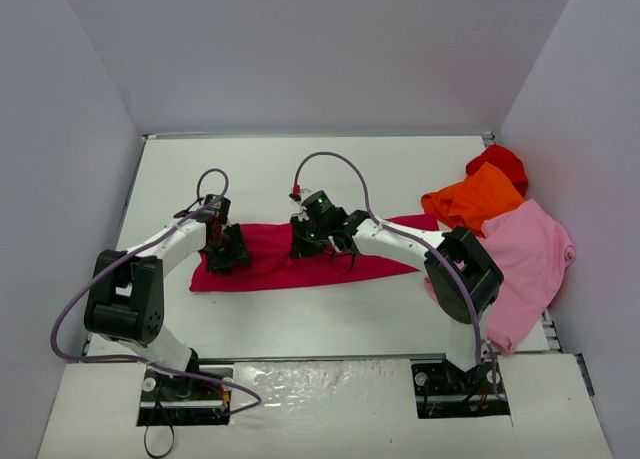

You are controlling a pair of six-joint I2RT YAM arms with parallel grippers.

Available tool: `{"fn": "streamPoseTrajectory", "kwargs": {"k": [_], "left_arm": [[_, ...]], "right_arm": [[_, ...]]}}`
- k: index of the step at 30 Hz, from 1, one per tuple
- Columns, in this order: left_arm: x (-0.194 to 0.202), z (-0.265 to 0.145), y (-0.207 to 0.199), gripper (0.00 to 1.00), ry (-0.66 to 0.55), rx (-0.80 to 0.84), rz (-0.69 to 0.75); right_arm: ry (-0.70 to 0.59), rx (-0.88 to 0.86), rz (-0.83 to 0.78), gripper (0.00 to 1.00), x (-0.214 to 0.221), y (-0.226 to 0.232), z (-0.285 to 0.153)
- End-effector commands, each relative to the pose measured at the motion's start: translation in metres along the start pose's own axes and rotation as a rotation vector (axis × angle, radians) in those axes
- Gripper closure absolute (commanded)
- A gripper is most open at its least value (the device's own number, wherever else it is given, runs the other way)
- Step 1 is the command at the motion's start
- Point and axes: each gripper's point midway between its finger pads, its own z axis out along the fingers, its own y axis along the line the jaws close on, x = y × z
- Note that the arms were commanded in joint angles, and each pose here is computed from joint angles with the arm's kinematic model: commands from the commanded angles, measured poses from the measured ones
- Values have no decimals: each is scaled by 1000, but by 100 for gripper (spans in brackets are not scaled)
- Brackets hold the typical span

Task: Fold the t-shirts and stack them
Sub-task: Fold the other side of the tshirt into a rectangle

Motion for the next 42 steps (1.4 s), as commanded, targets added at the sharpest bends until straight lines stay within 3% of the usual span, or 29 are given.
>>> {"fn": "streamPoseTrajectory", "kwargs": {"k": [1,6,11,17,42], "left_arm": [[-25,-37,-14,53,-96,19,42],[-29,-72,-14,51,-148,18,51],[-27,-82,-17,48,-207,67,44],[-15,-65,-17,61,-151,87,29],[-5,16,-27,63,-58,168,-16]], "right_arm": [[0,-43,-29,100,-1,17,-2],[13,-27,-28,100,4,14,6],[7,-26,-37,100,2,16,9],[18,-18,-37,100,5,12,14],[39,-3,-20,100,13,6,25]]}}
